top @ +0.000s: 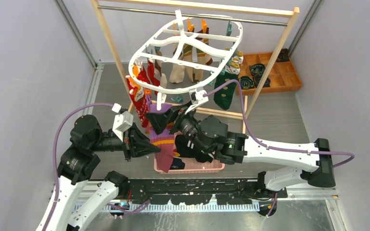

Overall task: Remove the socks clipped to the hanger
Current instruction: Remove the sock from the hanger, then place the sock in the bin, then remove the sock from the hanger.

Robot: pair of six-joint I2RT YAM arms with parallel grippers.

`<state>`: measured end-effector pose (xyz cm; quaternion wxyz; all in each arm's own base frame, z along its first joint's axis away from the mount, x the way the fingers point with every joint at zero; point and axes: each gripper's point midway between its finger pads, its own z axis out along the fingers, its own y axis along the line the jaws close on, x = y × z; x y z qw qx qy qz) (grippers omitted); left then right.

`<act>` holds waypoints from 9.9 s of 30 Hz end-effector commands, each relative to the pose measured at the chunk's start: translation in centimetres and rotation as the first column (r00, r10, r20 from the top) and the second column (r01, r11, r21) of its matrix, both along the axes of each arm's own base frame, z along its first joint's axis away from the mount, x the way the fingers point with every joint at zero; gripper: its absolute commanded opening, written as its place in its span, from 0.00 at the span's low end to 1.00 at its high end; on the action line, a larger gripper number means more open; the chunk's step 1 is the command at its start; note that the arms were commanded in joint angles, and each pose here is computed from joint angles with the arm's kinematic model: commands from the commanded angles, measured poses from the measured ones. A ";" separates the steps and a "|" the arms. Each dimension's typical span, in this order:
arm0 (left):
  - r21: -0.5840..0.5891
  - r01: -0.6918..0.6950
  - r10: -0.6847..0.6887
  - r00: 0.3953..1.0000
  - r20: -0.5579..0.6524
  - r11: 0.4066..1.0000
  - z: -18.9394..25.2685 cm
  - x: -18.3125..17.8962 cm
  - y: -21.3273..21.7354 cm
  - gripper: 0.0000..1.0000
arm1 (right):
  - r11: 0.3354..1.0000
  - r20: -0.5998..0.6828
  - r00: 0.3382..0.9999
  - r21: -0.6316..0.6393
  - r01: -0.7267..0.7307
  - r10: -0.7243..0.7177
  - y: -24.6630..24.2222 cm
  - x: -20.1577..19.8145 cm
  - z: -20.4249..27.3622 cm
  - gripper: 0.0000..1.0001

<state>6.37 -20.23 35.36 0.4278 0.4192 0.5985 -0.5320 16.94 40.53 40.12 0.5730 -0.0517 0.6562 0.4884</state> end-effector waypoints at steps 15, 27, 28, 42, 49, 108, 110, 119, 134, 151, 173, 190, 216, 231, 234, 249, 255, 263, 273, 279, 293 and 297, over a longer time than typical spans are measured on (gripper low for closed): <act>0.023 0.013 -0.015 0.995 0.095 1.000 -0.1 -0.8 0.6 0.00 | 0.976 0.033 0.987 0.155 0.150 -0.157 -1.7 2.9 6.9 0.76; 0.037 -0.002 -0.002 0.994 0.111 0.999 -0.4 -0.4 0.7 0.00 | 0.976 0.004 0.985 0.137 0.168 -0.170 -2.5 2.9 6.7 0.63; 0.039 -0.003 -0.001 0.994 0.111 0.999 -0.5 -0.4 0.7 0.00 | 0.976 0.004 0.985 0.139 0.169 -0.171 -2.6 2.9 6.8 0.64; 0.056 -0.015 0.008 0.992 0.122 0.998 -0.8 -0.3 0.9 0.00 | 0.973 0.014 0.984 0.150 0.174 -0.179 -2.1 3.2 8.0 0.15; 0.069 -0.017 0.007 0.990 0.139 0.997 -1.3 -0.5 1.1 0.00 | 0.978 0.018 0.987 0.140 0.156 -0.160 -2.1 3.0 7.8 0.01; 0.278 -0.316 0.213 0.914 0.347 0.907 -4.7 3.0 5.2 1.00 | 0.754 -0.331 0.846 -0.646 0.119 -0.417 -15.7 4.1 -24.6 0.52; 0.275 -0.321 0.217 0.912 0.349 0.906 -4.7 3.1 5.2 1.00 | 0.816 -0.365 0.867 -0.572 0.080 -0.340 -14.8 3.3 -22.4 0.53; 0.258 -0.348 0.263 0.913 0.314 0.901 -4.2 3.7 5.0 1.00 | 0.894 -0.566 0.811 -0.272 -0.357 0.151 -5.3 -1.9 -25.5 0.37; 0.301 -0.524 0.436 0.843 0.314 0.797 -4.2 6.8 7.0 1.00 | 0.888 -0.163 0.977 -0.458 0.047 -0.136 -5.8 1.1 -21.9 0.61; 0.305 -0.377 0.276 0.904 0.327 0.874 -3.8 3.0 6.3 1.00 | 0.913 0.168 0.976 -0.358 0.194 -0.142 3.7 8.6 -12.0 0.64; 0.193 -0.293 0.246 0.940 0.235 0.936 -2.1 3.3 3.6 1.00 | 0.908 -0.149 0.919 -0.160 -0.387 0.365 -3.7 -6.3 -9.6 0.01; 0.066 -0.030 0.031 1.000 -0.001 0.997 -0.5 3.3 -1.0 1.00 | 0.769 -0.023 0.775 0.154 -0.621 0.631 -3.3 -11.5 -3.0 0.01; 0.078 -0.029 0.030 0.999 -0.013 0.997 -3.7 2.0 -0.4 0.19 | 0.877 -0.060 0.893 0.227 -0.423 0.446 -2.0 -7.3 -1.5 0.48; 0.128 -0.121 0.097 0.979 0.181 0.984 -5.7 2.9 0.8 0.00 | 0.981 0.035 0.981 0.034 0.189 -0.190 -2.8 0.0 3.1 0.78; 0.150 -0.121 0.085 0.970 0.227 0.981 -5.9 3.0 1.0 0.00 | 0.977 0.061 0.975 0.016 0.213 -0.214 -1.8 0.6 4.1 0.81; 0.166 -0.100 0.046 0.951 0.305 0.981 -5.6 2.5 1.4 0.00 | 0.973 0.033 0.974 0.051 0.223 -0.225 -0.5 4.4 6.1 0.74; 0.169 -0.112 0.051 0.943 0.330 0.979 -5.4 2.7 1.5 0.00 | 0.977 0.023 0.978 0.053 0.206 -0.208 -0.1 4.8 6.2 0.63; 0.185 -0.132 0.059 0.933 0.356 0.974 -5.3 3.3 1.7 0.00 | 0.982 0.008 0.982 0.023 0.189 -0.189 -0.1 4.6 5.8 0.62; 0.220 -0.140 0.046 0.922 0.385 0.966 -5.9 3.4 2.1 0.00 | 0.976 0.004 0.977 0.018 0.215 -0.215 0.3 5.4 6.5 0.44; 0.243 -0.141 0.031 0.913 0.406 0.960 -6.3 3.2 2.5 0.00 | 0.976 -0.002 0.976 0.025 0.217 -0.217 0.7 6.5 6.7 0.34; 0.261 -0.136 0.017 0.911 0.412 0.956 -7.0 2.9 2.7 0.00 | 0.955 -0.038 0.959 0.087 0.285 -0.282 0.1 7.5 5.6 0.65; 0.260 -0.142 0.022 0.910 0.415 0.955 -7.0 2.9 2.8 0.00 | 0.954 -0.039 0.958 0.085 0.287 -0.285 0.6 7.6 5.3 0.58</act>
